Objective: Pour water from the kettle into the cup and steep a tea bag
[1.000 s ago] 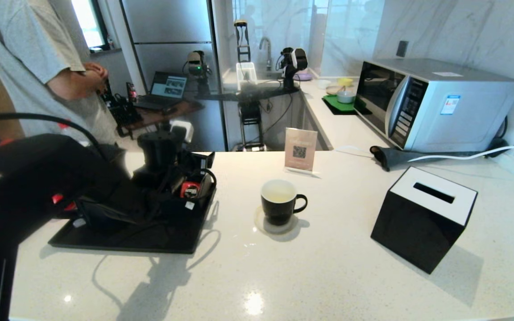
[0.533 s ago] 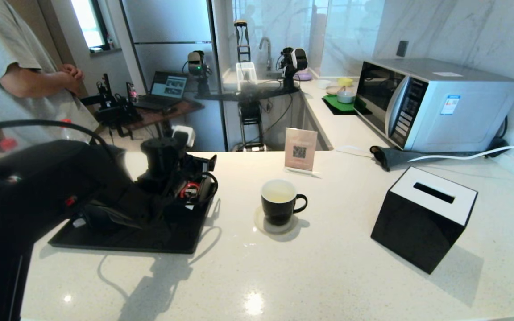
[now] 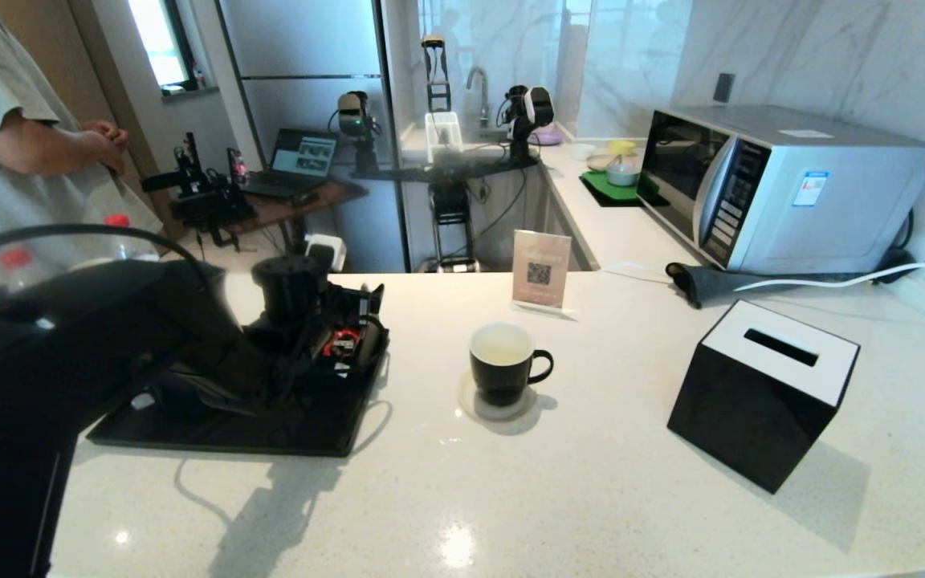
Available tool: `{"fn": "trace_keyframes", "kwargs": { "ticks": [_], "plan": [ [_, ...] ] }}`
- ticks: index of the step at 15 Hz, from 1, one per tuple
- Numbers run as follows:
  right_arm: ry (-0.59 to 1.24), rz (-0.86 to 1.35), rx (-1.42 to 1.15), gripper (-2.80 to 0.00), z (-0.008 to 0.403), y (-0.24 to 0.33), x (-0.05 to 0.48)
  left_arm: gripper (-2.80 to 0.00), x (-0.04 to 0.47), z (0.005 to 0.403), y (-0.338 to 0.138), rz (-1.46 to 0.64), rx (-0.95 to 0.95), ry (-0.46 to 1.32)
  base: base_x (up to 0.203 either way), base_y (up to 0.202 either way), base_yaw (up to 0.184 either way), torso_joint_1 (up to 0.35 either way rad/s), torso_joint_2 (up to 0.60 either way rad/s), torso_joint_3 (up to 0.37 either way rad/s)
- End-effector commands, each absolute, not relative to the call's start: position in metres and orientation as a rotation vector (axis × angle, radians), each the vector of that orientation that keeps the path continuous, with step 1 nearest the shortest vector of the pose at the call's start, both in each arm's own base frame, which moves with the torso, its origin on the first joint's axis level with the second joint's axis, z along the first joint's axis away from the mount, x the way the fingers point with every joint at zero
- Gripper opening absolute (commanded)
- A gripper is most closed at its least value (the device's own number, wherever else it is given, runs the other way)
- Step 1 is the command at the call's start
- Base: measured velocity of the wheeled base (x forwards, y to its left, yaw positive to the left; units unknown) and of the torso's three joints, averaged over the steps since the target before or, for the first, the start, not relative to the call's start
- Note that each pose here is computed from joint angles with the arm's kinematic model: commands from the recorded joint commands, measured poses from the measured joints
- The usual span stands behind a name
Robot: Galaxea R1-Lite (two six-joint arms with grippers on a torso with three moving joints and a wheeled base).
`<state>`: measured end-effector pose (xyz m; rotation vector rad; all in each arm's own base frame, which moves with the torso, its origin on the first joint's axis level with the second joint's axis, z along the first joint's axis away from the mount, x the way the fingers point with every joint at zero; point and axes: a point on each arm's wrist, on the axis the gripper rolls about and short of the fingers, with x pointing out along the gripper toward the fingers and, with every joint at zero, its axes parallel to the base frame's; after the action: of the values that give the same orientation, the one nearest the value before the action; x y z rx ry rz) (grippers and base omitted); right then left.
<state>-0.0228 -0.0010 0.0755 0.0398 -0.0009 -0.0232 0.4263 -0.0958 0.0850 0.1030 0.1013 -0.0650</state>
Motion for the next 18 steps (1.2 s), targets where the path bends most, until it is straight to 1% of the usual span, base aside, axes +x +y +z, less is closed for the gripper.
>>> {"fn": "trace_keyframes", "kwargs": {
  "ticks": [1, 7, 8, 18],
  "plan": [
    [-0.002, -0.023, 0.04, -2.8, 0.0757, -0.001, -0.0228, 0.0, 0.4276, 0.0828, -0.0949, -0.061, 0.103, 0.097, 0.0, 0.0, 0.0, 0.0, 0.0, 0.0],
    [-0.003, -0.023, 0.04, -2.8, 0.0758, -0.001, -0.0228, 0.0, 0.4292, 0.0798, -0.0936, -0.075, 0.102, 0.101, 0.0, 0.0, 0.0, 0.0, 0.0, 0.0],
    [-0.002, -0.023, 0.04, -2.8, 0.0756, -0.001, -0.0228, -2.8, 0.4293, 0.0794, -0.0936, -0.076, 0.102, 0.102, 0.0, 0.0, 0.0, 0.0, 0.0, 0.0],
    [-0.002, -0.023, 0.04, -2.8, 0.0756, -0.001, -0.0228, -2.8, 0.4339, 0.0849, -0.0905, -0.065, 0.098, 0.078, 0.0, 0.0, 0.0, 0.0, 0.0, 0.0]
  ]
}}
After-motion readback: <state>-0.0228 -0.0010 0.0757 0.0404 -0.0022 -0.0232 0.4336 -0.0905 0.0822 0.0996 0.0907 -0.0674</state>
